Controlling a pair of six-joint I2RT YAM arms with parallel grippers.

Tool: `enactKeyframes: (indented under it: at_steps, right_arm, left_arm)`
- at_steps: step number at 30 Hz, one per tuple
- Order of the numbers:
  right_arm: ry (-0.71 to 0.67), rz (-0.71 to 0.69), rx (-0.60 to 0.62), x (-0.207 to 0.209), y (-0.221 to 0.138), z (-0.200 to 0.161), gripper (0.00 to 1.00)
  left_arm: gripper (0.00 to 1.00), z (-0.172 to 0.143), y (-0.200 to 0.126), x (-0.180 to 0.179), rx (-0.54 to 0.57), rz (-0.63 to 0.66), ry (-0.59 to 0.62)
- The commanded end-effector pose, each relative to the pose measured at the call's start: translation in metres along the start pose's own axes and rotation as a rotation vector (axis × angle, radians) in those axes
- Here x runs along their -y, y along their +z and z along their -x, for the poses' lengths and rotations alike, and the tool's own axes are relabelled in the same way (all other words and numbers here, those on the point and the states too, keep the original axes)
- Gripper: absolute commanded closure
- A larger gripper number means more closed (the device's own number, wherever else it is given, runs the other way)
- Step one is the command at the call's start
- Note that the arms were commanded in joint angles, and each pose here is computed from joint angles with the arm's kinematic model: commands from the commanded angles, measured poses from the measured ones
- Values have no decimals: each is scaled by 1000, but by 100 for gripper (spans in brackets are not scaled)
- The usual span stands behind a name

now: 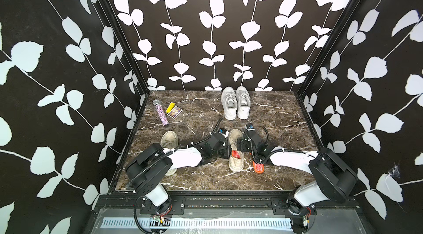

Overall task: Remove the insole from the shoe
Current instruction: Untie the shoelace on the shoe.

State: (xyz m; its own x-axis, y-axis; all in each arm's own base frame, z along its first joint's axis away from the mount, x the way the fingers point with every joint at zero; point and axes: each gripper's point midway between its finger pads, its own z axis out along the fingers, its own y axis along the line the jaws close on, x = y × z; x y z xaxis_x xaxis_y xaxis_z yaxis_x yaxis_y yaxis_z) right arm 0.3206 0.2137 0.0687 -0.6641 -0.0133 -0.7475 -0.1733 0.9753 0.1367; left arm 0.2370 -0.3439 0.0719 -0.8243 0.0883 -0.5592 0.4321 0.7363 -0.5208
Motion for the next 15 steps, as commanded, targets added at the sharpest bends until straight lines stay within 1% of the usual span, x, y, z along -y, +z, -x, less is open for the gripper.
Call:
enactKeyframes:
  at_steps: [1,6,15]
  right_arm:
    - [82,53,154,-18,2,41,13]
    - [123,99,206,-28,1,55,9]
    - [159,65,213,-24,9,88,5]
  left_arm:
    - [100,26,-13,35,86,-121,19]
    - [100,24,-13,34,82,-120,20]
    - [100,25,-17,37,92,-133,33]
